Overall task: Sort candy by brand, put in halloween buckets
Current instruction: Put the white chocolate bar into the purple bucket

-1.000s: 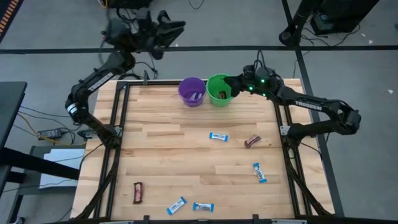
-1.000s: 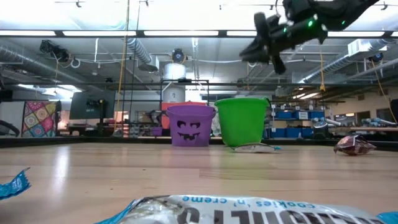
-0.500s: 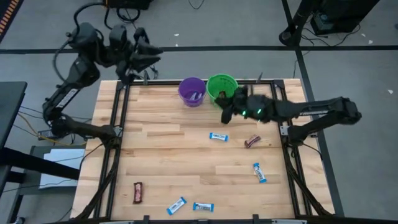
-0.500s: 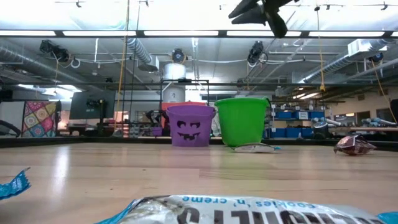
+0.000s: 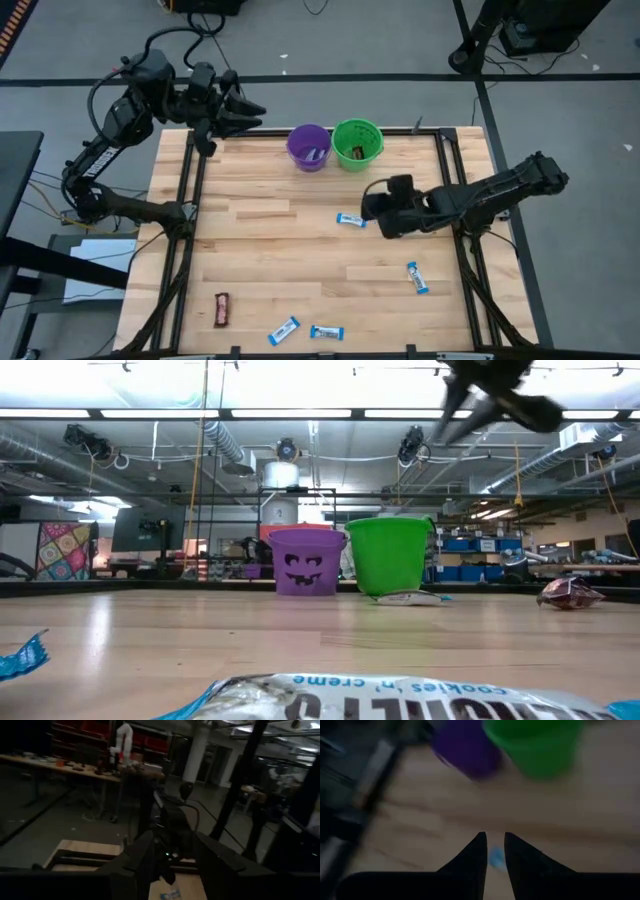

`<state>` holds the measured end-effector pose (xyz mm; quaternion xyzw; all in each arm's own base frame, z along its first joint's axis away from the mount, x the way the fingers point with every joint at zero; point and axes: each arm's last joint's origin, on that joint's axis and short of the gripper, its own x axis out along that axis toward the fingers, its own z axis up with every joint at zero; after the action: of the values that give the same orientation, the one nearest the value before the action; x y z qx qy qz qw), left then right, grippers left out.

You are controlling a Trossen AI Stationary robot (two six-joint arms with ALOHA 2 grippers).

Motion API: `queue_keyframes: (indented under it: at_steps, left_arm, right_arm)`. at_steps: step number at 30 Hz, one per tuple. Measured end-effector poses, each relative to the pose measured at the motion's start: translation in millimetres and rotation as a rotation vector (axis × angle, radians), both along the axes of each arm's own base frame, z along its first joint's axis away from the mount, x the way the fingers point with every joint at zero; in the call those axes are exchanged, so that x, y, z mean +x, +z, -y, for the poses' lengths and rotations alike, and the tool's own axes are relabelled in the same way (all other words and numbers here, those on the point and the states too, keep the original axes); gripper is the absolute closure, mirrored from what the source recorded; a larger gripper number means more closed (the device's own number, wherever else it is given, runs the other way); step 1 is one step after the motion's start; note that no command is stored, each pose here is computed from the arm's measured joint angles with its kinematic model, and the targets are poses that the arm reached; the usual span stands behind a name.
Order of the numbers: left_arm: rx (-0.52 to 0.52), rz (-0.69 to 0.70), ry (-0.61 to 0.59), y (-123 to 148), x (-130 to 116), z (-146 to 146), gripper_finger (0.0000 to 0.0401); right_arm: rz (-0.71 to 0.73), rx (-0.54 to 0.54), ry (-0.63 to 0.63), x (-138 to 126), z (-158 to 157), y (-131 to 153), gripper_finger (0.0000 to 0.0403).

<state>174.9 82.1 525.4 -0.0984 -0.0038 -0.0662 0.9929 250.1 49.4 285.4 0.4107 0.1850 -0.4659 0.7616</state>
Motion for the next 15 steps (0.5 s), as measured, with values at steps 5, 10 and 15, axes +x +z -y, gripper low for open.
queue_keyframes:
  at_steps: [5,10,15]
  left_arm:
    - [0.013,0.011,0.052,0.9,1.3,-0.2,0.0259]
    - [0.003,0.008,0.059,-0.9,8.4,-4.3,0.0259]
    - [-0.035,-0.012,0.038,-6.8,25.6,-7.9,0.0259]
  right_arm:
    - [-0.241,0.215,0.278,-6.6,-12.6,-10.2,0.0324]
    - [-0.443,0.269,0.578,-13.9,-20.2,-15.7,0.0328]
    - [-0.696,0.231,0.911,-27.9,-16.7,-21.0,0.0334]
